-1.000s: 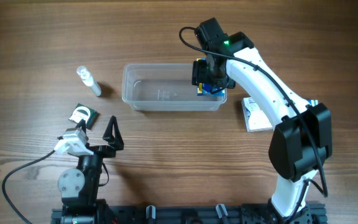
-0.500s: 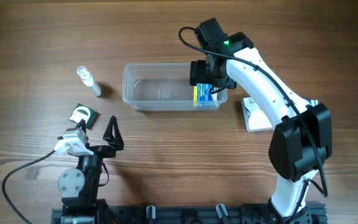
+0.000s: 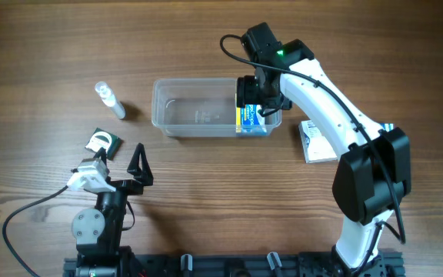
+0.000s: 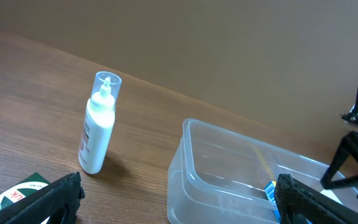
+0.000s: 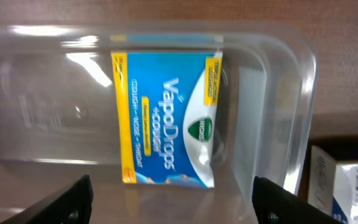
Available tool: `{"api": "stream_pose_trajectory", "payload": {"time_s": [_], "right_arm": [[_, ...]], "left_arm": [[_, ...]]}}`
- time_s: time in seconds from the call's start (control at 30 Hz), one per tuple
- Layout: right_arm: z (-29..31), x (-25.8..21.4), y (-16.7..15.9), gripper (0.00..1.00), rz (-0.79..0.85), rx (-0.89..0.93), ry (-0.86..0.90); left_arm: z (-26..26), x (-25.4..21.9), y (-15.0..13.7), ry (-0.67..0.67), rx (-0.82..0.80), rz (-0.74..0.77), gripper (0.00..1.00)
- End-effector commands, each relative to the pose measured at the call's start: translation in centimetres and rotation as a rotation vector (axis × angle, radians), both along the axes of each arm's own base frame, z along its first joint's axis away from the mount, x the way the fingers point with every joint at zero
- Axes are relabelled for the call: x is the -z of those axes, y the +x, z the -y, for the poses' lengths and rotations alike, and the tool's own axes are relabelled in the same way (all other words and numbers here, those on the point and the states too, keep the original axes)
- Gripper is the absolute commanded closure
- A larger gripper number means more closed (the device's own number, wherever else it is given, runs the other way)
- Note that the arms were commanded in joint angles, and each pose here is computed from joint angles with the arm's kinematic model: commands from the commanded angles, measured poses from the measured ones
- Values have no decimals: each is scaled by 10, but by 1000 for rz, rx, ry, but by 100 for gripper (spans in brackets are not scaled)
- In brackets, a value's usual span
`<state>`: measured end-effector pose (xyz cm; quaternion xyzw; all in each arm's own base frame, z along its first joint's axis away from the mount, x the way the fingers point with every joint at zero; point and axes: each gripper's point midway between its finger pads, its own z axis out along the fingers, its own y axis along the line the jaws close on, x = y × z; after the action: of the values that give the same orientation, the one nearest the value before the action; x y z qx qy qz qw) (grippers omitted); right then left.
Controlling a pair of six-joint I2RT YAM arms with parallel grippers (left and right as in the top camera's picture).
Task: Pack container
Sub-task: 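Lower the box into the container's right end and release, then move the right gripper to the white Hansaplast box and grasp it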
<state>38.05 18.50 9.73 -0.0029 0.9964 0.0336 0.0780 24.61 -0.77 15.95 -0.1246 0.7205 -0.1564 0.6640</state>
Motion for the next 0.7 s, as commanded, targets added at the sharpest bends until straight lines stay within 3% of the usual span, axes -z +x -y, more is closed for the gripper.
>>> {"api": "stream_pose_trajectory", "payload": {"time_s": [0.0, 0.33, 0.67], "right_arm": [[-3, -30, 5, 18, 64, -48, 10], [67, -109, -19, 2, 148, 27, -39], [132, -98, -39, 0, 36, 96, -102]], "left_arm": [[-4, 3, 0, 9, -20, -4, 0], [-4, 3, 0, 9, -20, -5, 0], [-4, 3, 0, 9, -20, -4, 0]]}}
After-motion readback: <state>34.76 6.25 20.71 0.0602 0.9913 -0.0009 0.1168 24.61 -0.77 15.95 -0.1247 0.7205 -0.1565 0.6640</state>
